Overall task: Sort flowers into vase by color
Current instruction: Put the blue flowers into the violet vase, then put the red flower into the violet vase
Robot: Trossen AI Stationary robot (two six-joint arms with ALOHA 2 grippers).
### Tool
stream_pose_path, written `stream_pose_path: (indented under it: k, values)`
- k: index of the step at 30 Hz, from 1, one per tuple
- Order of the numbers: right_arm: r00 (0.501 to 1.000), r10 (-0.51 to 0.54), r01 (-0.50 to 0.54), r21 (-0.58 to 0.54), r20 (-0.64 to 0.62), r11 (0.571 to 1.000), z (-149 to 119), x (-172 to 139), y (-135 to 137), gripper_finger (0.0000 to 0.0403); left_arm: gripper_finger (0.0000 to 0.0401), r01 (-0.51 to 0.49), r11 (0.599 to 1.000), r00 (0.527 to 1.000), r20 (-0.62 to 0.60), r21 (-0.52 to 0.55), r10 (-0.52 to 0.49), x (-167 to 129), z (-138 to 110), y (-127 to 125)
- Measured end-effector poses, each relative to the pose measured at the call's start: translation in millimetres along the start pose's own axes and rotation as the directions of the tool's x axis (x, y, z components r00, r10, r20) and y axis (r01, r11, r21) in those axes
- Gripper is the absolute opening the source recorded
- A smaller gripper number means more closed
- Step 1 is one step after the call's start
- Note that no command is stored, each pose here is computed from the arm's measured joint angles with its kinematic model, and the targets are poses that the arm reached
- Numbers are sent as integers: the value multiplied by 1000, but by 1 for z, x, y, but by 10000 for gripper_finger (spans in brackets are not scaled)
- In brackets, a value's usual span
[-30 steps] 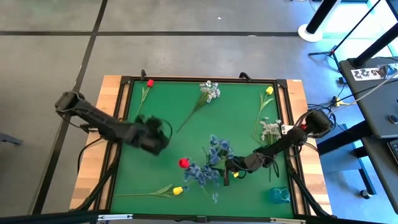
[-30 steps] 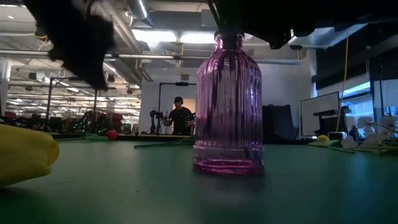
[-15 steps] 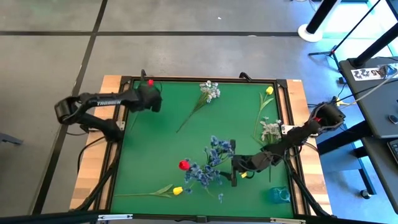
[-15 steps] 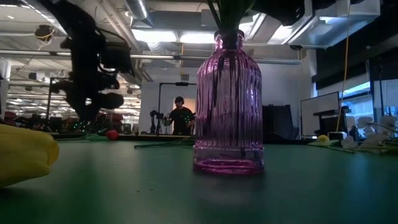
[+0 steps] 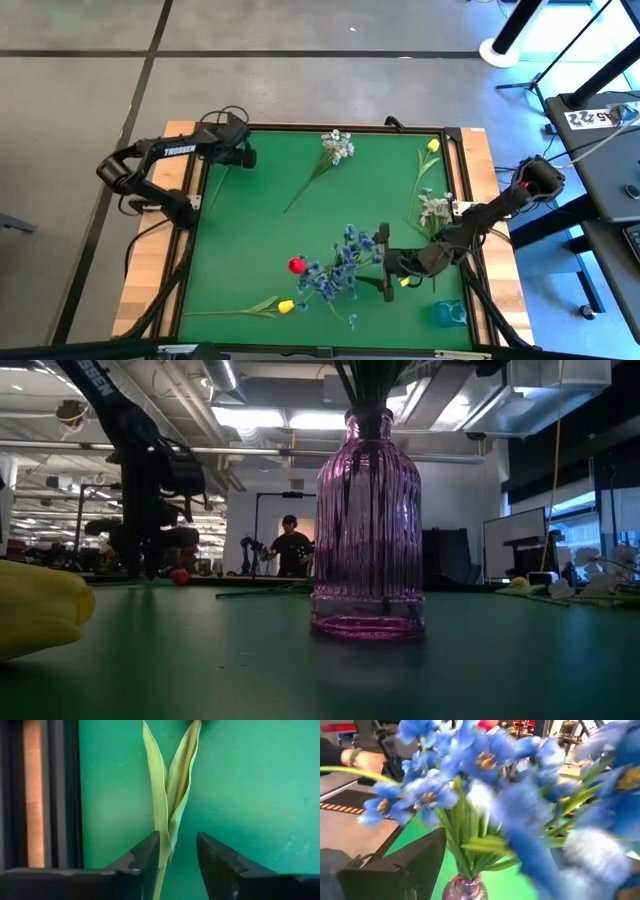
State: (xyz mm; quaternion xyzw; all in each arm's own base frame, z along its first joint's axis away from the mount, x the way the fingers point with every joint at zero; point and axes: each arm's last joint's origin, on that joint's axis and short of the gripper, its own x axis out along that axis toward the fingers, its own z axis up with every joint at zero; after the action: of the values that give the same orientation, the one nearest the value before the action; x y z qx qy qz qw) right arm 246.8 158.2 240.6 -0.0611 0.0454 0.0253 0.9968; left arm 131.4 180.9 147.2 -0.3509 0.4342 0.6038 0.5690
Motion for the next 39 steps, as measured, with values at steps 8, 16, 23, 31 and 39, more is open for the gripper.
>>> stream_pose_path:
  k: [8, 16, 23, 31, 39]
  values:
    - [1000, 9, -8, 43, -19, 999, 2, -5, -1, 347, 155, -79, 997, 996, 43, -16, 80, 10, 0, -6]
    - [998, 49, -49, 15, -33, 999, 18, -27, 12, 347, 44, -75, 995, 997, 7, -65, 76, 11, -2, -6]
    - [994, 72, -73, -12, -78, 997, 45, -56, 23, 347, 6, -21, 999, 999, -39, -41, 19, 10, -14, -11]
    - [998, 51, -51, -9, -35, 999, 54, -83, 36, 347, 1, 196, 970, 980, -56, 147, -190, -30, -55, -48]
    - [977, 111, -105, 40, -183, 994, 23, -94, 63, 347, 0, 350, 860, 926, 5, 371, -378, -68, -123, -90]
